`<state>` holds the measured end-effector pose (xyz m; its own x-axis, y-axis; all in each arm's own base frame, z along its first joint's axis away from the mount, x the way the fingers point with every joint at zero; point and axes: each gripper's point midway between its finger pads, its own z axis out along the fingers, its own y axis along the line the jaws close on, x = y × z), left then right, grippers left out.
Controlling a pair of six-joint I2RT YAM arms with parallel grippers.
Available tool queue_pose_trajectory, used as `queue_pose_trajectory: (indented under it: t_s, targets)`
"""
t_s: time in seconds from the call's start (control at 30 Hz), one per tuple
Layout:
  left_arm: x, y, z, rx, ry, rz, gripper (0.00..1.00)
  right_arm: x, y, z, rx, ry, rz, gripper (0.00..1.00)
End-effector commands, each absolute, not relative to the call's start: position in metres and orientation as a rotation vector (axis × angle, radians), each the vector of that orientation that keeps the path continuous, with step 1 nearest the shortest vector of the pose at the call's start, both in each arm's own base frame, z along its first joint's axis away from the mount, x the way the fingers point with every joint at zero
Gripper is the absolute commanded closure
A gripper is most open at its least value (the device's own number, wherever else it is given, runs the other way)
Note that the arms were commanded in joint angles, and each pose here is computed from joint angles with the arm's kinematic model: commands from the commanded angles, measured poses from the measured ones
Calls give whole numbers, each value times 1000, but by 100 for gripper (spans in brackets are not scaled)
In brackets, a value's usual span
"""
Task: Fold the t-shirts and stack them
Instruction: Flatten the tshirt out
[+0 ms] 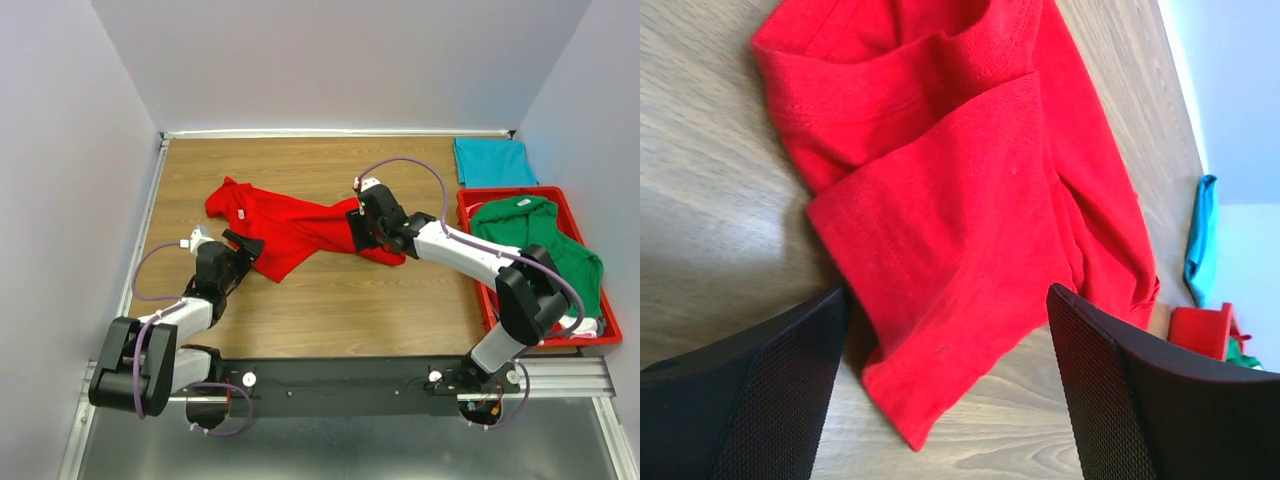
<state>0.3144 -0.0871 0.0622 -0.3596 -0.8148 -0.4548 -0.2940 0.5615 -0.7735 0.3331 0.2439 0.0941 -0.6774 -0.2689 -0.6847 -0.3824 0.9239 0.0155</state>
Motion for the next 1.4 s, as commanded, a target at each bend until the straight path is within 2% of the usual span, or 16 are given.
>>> queue_pose_trajectory:
  t_s: [0.0,0.17,0.27,0.3,0.37,0.5,0.57,0.8,0.87,0.9,0.93,0.97,1.0,1.13,1.2,1.37]
  targets:
    - [325,-94,73,-921,1870,-825,17,336,236,106,-434,2316,180,36]
    - [327,-97,73,-924,1866,-850,32,338,229,107,-417,2313,161,36]
    - [326,-95,82,-920,1831,-861,44,341,222,106,-392,2316,146,36]
    - [325,-93,89,-917,1808,-857,51,342,219,106,-380,2318,138,36]
    - [323,-89,97,-913,1784,-839,54,347,209,103,-344,2329,126,36]
    - [322,-72,124,-857,1708,-742,74,351,199,90,-292,2381,160,37]
    - [322,-68,132,-837,1695,-716,77,355,190,83,-246,2406,160,37]
    - [324,-58,165,-729,1691,-600,100,369,174,60,-154,2461,138,43]
    - [323,-54,168,-731,1683,-579,100,371,172,56,-153,2470,127,44]
    - [321,-54,164,-736,1701,-570,100,369,172,53,-154,2480,127,44]
    - [320,-55,160,-738,1716,-574,94,369,172,51,-155,2484,125,44]
    - [319,-56,157,-747,1728,-576,83,368,172,48,-158,2490,123,44]
    - [316,-56,147,-773,1755,-578,60,366,170,45,-166,2498,117,44]
    - [308,-57,121,-825,1819,-567,19,361,166,39,-174,2513,98,43]
    - [306,-59,105,-842,1867,-561,13,360,166,39,-178,2515,94,42]
    - [308,-68,84,-834,1959,-574,12,362,166,39,-178,2512,88,42]
